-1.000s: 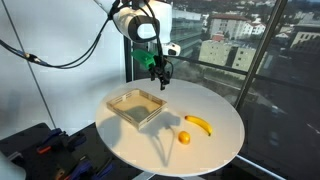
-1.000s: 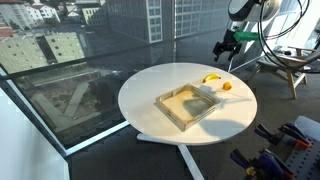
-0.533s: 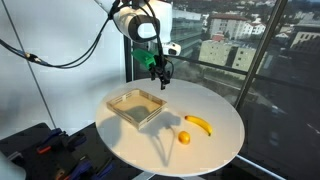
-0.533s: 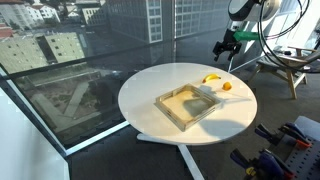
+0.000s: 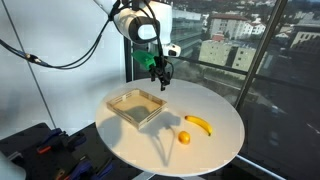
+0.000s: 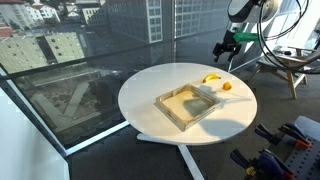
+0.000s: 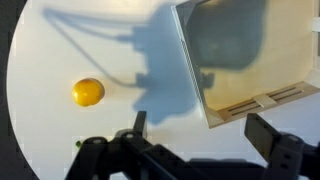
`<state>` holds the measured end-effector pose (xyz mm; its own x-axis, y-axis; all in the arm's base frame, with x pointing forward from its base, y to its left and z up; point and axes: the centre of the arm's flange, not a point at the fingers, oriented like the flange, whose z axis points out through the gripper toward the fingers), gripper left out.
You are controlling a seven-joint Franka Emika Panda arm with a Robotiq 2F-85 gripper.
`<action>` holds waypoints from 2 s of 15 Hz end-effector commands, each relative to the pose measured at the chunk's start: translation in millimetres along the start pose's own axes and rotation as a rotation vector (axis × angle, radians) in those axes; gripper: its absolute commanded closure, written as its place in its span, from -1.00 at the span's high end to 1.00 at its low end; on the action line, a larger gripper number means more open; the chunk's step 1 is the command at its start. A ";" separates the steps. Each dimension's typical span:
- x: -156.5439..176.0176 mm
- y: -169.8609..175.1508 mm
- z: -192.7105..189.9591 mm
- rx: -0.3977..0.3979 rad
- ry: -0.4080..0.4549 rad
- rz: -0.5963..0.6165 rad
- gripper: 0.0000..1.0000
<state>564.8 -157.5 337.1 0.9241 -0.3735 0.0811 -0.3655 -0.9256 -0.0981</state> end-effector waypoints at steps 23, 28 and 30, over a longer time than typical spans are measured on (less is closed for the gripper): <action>84.9 42.9 37.9 -0.091 0.028 0.087 1.00; 89.5 54.8 45.2 -0.090 0.017 0.098 1.00; 89.4 60.1 48.9 -0.096 0.015 0.105 1.00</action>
<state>623.6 -232.6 290.3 0.8830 -0.4583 0.1008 -0.4597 -0.8880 -0.0111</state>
